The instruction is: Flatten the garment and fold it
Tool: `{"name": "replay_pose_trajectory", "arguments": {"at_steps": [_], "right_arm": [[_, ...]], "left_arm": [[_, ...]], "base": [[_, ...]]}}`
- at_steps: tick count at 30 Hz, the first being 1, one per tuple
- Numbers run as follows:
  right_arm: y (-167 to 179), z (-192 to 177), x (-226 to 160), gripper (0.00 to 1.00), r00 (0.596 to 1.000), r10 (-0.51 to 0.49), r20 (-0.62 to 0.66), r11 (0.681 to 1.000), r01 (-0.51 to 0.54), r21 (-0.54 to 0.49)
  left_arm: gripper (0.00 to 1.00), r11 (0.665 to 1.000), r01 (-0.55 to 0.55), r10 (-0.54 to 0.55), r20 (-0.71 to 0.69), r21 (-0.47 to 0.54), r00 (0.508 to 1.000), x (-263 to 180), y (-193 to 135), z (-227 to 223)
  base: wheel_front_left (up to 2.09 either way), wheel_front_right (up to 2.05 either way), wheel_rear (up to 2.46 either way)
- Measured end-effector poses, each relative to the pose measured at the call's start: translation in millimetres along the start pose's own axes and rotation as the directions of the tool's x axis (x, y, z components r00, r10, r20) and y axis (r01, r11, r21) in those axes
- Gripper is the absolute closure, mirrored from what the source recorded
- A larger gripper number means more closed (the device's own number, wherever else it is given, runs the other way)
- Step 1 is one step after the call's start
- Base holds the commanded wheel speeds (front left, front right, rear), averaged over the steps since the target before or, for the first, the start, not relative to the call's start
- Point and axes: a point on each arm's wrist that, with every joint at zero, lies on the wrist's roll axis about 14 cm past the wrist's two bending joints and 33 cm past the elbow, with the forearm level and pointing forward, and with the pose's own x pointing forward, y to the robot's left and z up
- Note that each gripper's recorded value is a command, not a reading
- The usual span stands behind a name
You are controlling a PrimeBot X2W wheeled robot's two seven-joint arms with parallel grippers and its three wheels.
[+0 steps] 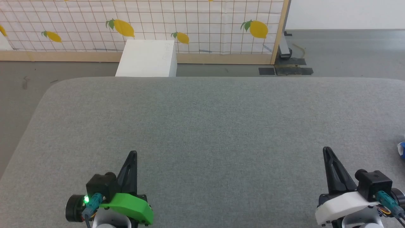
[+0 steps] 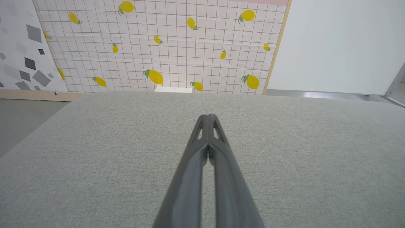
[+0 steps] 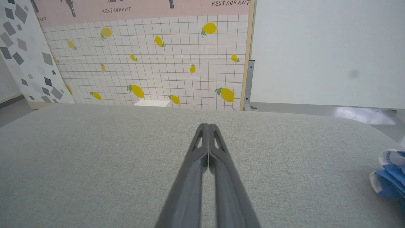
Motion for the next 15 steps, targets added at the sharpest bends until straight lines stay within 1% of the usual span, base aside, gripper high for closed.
{"name": "replay_pose_trajectory", "arguments": {"at_steps": [15], "right_arm": [[3.1, 0.0, 1.0, 1.0, 1.0, 0.01, -0.013, 1.0, -0.01, -0.01]], "left_arm": [[1.0, 1.0, -0.011, 0.012, -0.006, 0.025, 1.0, 1.5, 3.1, 3.4]], "base": [[0.0, 0.0, 0.0]]}}
